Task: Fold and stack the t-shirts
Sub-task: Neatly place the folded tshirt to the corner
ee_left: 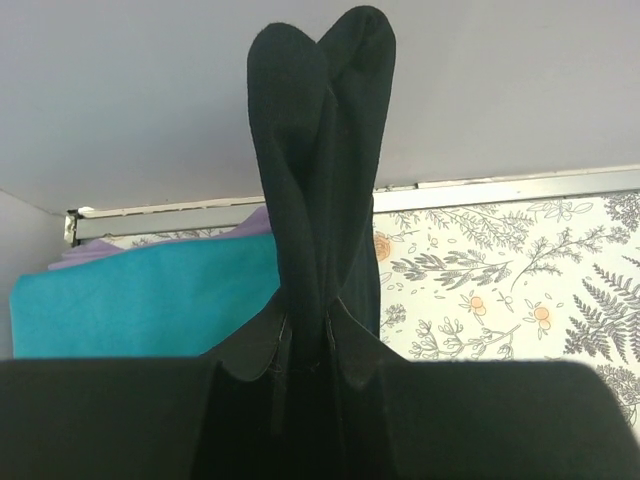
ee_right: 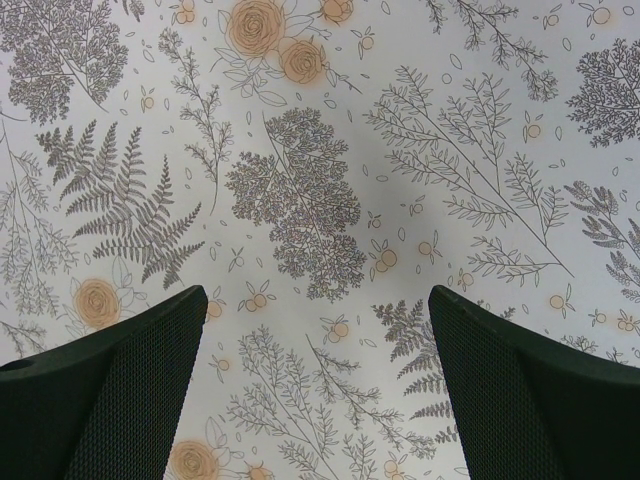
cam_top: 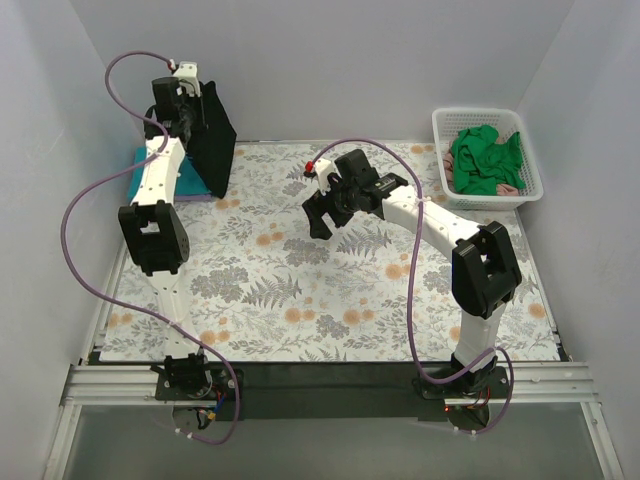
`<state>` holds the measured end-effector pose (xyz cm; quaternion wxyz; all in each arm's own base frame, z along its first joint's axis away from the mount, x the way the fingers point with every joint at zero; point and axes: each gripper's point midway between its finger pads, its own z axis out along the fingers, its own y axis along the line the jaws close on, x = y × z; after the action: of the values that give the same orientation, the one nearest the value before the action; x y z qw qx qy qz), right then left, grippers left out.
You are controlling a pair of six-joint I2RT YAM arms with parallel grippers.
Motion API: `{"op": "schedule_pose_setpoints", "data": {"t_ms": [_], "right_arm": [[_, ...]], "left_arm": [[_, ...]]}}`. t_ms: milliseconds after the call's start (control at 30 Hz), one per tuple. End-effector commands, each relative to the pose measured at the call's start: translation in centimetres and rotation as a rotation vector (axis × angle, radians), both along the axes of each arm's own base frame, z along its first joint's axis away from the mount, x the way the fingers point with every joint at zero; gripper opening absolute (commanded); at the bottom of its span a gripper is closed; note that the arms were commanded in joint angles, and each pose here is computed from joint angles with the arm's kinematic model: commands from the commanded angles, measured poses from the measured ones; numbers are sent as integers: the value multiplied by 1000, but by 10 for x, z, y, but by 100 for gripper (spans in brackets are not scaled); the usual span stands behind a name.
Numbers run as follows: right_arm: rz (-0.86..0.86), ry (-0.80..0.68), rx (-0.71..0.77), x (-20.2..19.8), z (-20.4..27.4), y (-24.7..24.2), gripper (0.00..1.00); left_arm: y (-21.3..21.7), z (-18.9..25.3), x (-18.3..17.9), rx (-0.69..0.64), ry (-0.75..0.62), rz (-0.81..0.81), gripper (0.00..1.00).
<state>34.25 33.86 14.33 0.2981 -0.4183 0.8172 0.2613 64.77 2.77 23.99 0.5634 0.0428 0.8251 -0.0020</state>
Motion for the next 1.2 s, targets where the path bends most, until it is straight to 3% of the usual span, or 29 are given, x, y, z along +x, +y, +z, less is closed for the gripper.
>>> {"op": "schedule_pose_setpoints", "data": {"t_ms": [0,433,800,1167], "right_arm": [[14,-14,22,1,8,4,98],[13,-1,21,2,4,6,98],[9,4,10,1,-1,4,98],[11,12,10,1,-3,5,98]], "left_arm": [[-1,125,-23,33,-233,-4,0],[-6,132,-36,-11,-219,-14,0],[5,87,-27,-14,-138,13,0],[43,56,-14,34,-104,57,0]]}}
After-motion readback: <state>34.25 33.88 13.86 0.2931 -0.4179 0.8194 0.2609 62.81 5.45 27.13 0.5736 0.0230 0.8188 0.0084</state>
